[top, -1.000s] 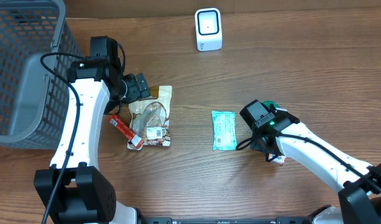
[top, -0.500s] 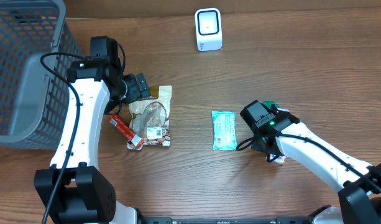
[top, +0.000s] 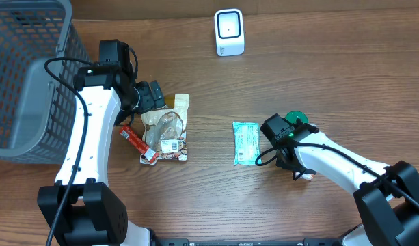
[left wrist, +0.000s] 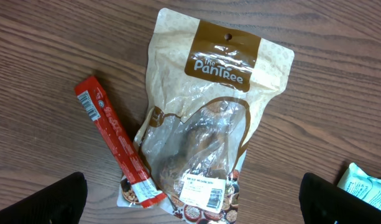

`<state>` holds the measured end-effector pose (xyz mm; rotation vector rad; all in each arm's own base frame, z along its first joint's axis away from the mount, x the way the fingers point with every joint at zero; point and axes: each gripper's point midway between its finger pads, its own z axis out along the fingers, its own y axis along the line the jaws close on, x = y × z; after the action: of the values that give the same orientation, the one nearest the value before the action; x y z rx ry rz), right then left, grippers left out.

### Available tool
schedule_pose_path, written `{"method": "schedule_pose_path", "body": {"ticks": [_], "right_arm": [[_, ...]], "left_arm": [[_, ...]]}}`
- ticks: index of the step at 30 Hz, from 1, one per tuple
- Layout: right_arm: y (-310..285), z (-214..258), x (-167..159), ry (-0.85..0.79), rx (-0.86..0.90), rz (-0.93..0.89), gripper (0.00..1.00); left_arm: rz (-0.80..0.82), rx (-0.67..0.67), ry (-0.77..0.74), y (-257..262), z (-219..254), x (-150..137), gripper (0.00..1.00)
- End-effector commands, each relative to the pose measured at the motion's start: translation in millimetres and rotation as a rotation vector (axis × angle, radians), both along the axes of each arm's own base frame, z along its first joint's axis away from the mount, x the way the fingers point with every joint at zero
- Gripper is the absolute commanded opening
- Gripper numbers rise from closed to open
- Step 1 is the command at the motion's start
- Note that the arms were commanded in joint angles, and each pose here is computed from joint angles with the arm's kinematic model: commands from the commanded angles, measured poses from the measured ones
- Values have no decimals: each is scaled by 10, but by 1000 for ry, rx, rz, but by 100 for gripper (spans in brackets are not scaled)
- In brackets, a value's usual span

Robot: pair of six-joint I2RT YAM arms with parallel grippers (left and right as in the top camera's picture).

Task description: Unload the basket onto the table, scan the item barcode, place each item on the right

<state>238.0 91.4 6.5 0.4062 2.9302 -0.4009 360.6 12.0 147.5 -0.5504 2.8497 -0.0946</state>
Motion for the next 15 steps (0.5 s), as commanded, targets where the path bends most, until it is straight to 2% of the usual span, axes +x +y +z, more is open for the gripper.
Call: {"method": "schedule_pose_path", "body": {"ticks": [1, 2, 4, 10, 12, 15], "right_arm": [[-16, -169, -113, 62, -5, -13, 20], [-15, -170, -121, 66, -4, -14, 18], [-34, -159, -147, 79, -12, -15, 4], [-43, 153, -46, 54, -22, -22, 4], [25, 546, 55, -11, 23, -11, 4], [64, 783, 70, -42, 61, -11, 4]], "left_arm": [[6, -9, -7, -19, 16, 14, 100], [6, -9, -7, -19, 16, 14, 100], [6, -8, -7, -19, 16, 14, 100], [6, -9, -6, -19, 16, 13, 100], [6, -8, -7, -19, 16, 14, 100], [6, -9, -6, -19, 16, 13, 100]]}}
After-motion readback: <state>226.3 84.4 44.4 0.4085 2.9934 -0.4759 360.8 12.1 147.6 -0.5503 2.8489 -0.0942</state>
